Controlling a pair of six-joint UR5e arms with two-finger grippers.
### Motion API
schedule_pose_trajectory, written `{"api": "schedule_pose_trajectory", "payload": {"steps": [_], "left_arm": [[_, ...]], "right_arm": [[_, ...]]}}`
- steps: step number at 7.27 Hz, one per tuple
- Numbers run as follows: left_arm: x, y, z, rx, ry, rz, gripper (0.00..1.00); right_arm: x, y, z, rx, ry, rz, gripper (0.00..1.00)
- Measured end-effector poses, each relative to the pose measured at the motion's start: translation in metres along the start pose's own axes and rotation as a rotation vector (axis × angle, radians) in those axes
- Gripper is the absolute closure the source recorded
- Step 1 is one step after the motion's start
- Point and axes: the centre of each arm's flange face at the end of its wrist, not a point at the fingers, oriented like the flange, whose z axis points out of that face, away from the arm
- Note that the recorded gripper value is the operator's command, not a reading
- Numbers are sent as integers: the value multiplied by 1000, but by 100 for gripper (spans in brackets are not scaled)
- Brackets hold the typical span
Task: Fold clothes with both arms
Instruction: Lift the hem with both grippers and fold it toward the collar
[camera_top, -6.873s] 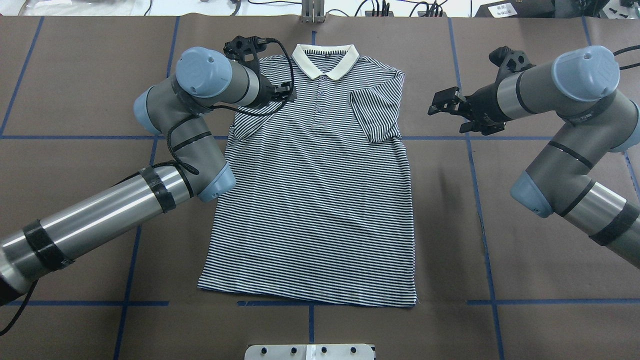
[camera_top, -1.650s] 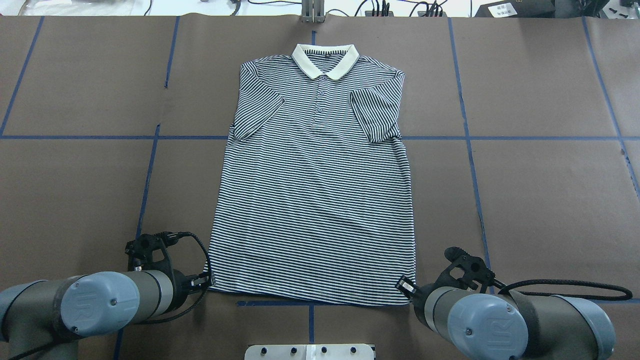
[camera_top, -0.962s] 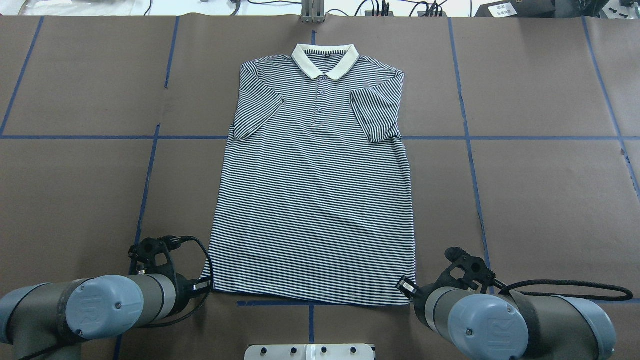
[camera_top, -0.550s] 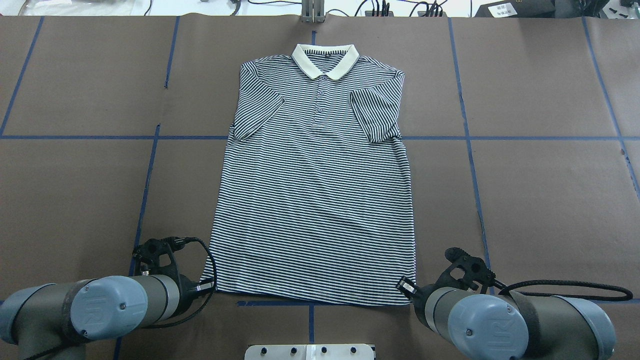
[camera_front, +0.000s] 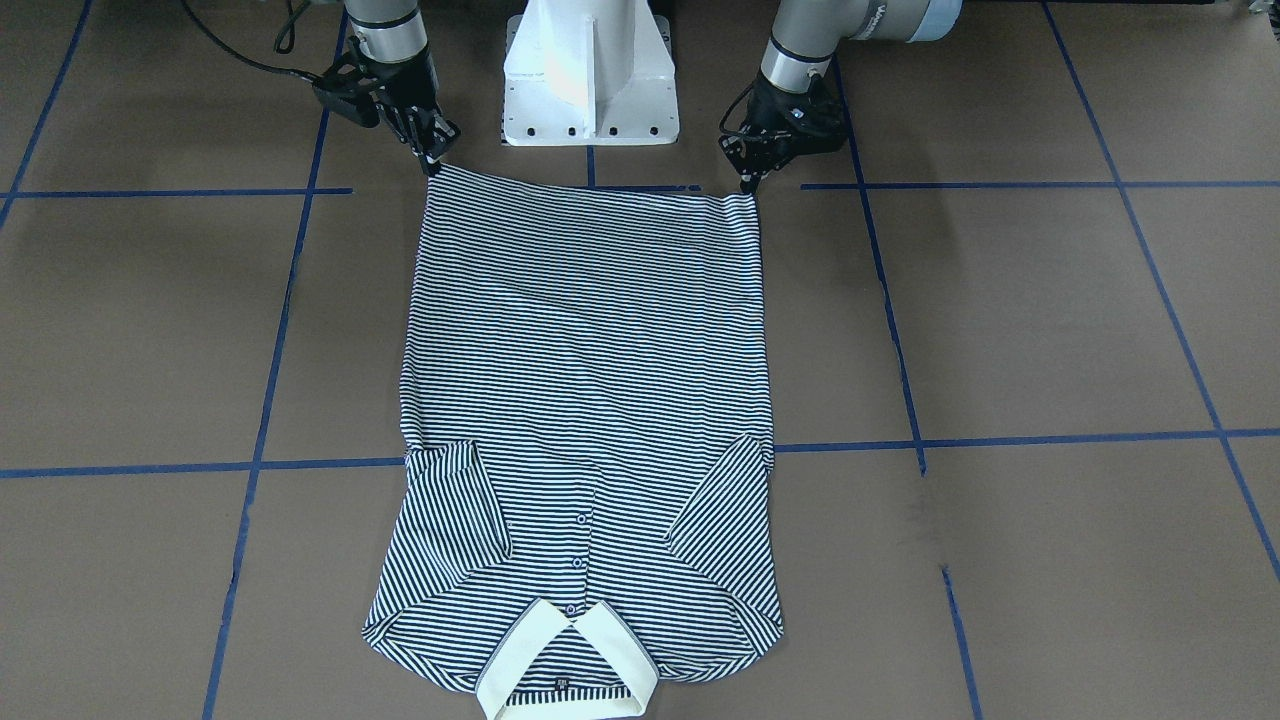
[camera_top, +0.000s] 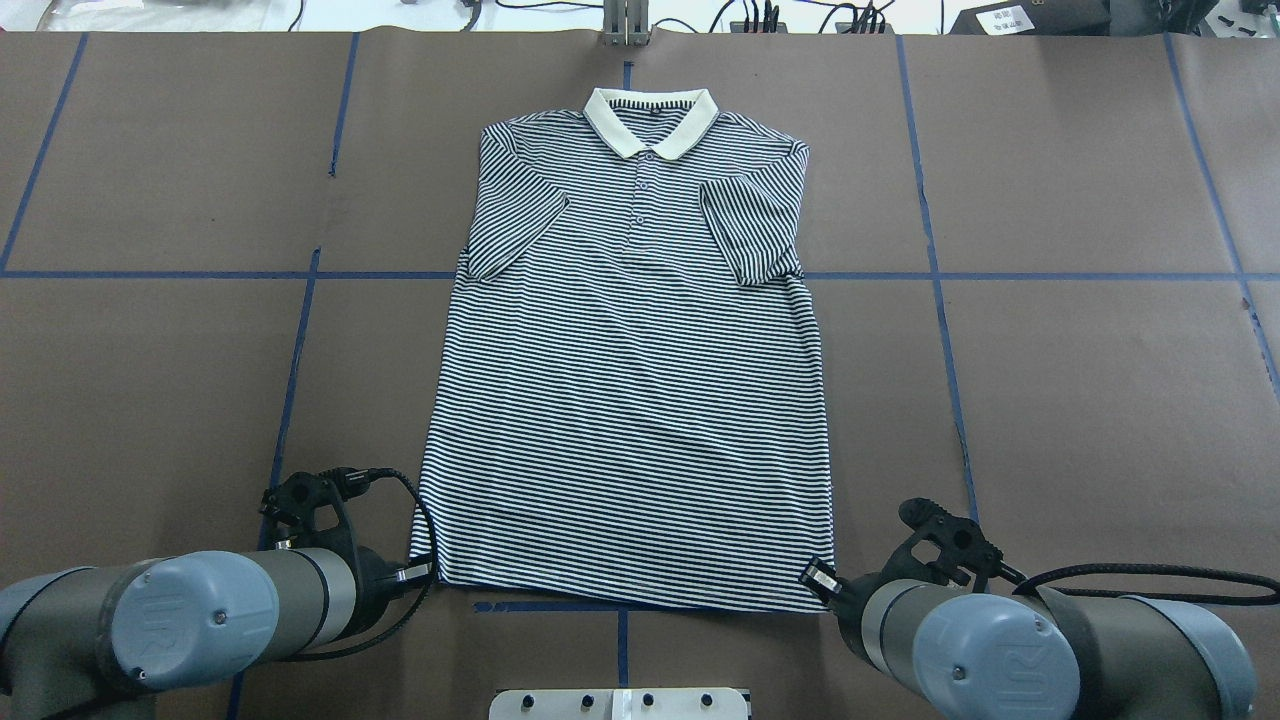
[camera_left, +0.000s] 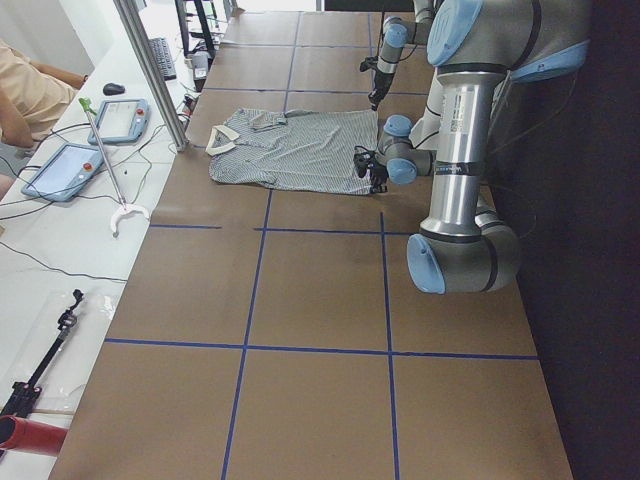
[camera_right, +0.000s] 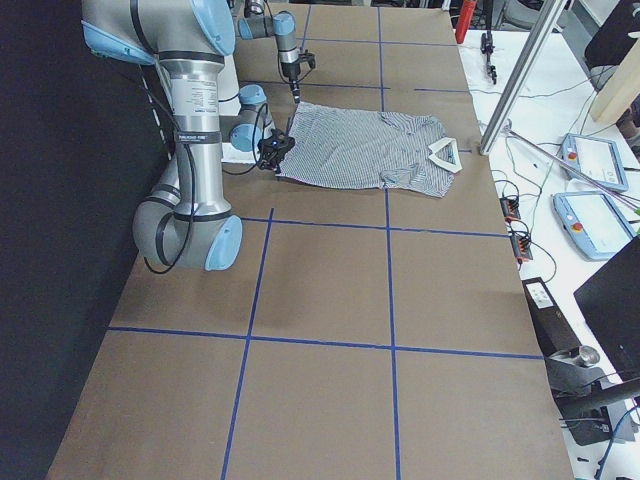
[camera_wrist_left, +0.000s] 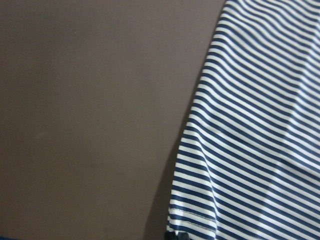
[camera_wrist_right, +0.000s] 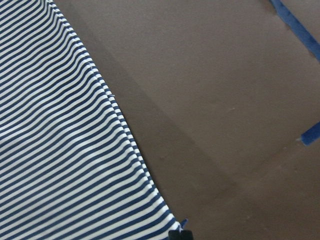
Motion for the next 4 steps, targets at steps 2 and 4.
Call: {"api": "schedule_pose_trajectory", "payload": {"steps": [2, 4], "left_arm": [[11, 39, -47, -66, -2, -41, 100], [16, 78, -77, -139, -3, -144, 100]], "right_arm": [[22, -2, -24, -25, 2, -24, 100], [36, -5, -43, -40, 1, -38, 100]]}}
